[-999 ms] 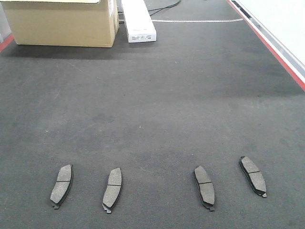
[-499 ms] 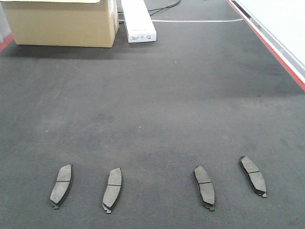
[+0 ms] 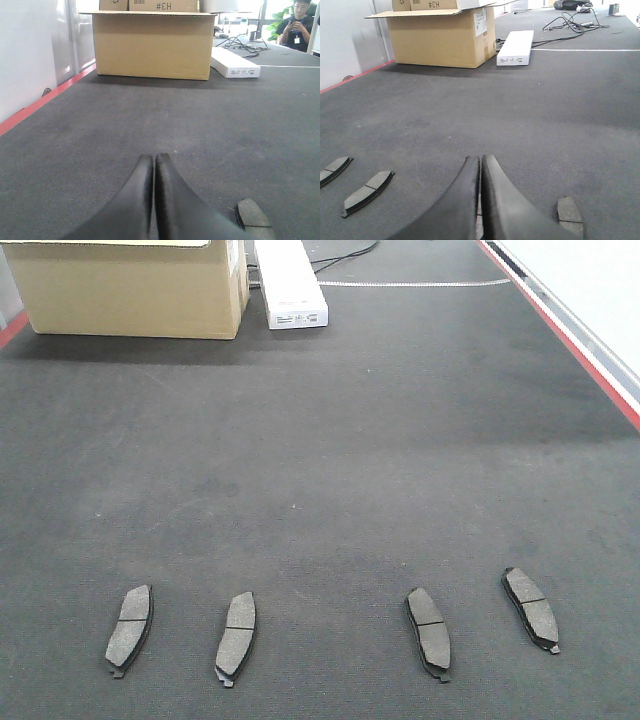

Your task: Move and align brake pads A on conveyor

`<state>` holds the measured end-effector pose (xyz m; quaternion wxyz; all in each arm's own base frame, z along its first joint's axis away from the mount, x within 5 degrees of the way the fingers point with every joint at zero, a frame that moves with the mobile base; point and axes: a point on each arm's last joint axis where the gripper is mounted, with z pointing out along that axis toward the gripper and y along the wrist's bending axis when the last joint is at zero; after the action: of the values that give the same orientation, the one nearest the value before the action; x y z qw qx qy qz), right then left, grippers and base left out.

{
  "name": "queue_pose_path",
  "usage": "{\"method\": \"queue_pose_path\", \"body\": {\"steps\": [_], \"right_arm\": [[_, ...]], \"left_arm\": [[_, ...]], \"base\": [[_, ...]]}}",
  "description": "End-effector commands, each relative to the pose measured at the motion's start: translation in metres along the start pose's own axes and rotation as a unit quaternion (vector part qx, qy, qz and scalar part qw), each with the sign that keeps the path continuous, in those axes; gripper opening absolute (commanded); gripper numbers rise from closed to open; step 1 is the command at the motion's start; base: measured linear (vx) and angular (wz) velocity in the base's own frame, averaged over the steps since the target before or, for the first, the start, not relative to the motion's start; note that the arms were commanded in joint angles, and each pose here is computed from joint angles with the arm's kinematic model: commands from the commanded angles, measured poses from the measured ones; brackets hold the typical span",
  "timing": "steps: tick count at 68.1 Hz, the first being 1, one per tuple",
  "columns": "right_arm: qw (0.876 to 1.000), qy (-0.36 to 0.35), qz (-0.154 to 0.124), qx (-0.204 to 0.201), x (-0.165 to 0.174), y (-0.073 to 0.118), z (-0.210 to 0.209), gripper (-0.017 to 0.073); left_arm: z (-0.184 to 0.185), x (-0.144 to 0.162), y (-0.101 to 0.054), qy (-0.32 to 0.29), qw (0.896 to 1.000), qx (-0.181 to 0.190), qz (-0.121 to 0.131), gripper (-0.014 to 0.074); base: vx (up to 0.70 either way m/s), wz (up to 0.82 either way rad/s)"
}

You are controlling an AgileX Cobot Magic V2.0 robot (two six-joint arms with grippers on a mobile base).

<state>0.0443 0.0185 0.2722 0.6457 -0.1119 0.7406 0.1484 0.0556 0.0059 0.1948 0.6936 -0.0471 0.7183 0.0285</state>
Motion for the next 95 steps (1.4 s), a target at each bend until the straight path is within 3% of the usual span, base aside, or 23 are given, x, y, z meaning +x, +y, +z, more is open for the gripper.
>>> {"method": "queue_pose_path", "body": {"steps": [1,13,18,37,48,63,76,95], "right_arm": [[0.999,-0.046,-0.006,0.001,-0.014,0.0,-0.002,-0.0011],[0.999,-0.046,-0.006,0.001,-0.014,0.0,-0.002,-0.0011],[0.999,-0.049,-0.018,0.015,-0.015,-0.001,-0.002,-0.0011],[0.983,-0.06,-0.006,0.171,-0.015,-0.015,-0.006,-0.0011],[0.974,-0.073,0.0,0.217,0.01,-0.019,-0.008,-0.0011],[0.973,-0.043,0.021,0.227,0.047,-0.026,0.001,-0.0011],[0.973,-0.031,0.023,0.226,0.07,-0.031,0.009,-0.0011],[0.984,-0.048,-0.02,0.169,0.078,-0.026,0.015,-0.0011]], "left_arm": [[0.0,-0.001,0.0,-0.032,0.999,-0.001,-0.007,-0.0006],[0.0,-0.001,0.0,-0.032,0.999,-0.001,-0.007,-0.0006],[0.0,-0.001,0.0,-0.032,0.999,-0.001,-0.007,-0.0006],[0.0,-0.001,0.0,-0.032,0.999,-0.001,-0.007,-0.0006],[0.0,-0.001,0.0,-0.032,0.999,-0.001,-0.007,-0.0006],[0.0,-0.001,0.0,-0.032,0.999,-0.001,-0.007,-0.0006],[0.0,-0.001,0.0,-0.032,0.999,-0.001,-0.007,-0.0006],[0.0,-0.001,0.0,-0.032,0.999,-0.001,-0.007,-0.0006]], "base": [[0.0,0.0],[0.0,0.0],[0.0,0.0],[0.0,0.0],[0.0,0.0],[0.0,0.0],[0.0,0.0],[0.0,0.0]]}}
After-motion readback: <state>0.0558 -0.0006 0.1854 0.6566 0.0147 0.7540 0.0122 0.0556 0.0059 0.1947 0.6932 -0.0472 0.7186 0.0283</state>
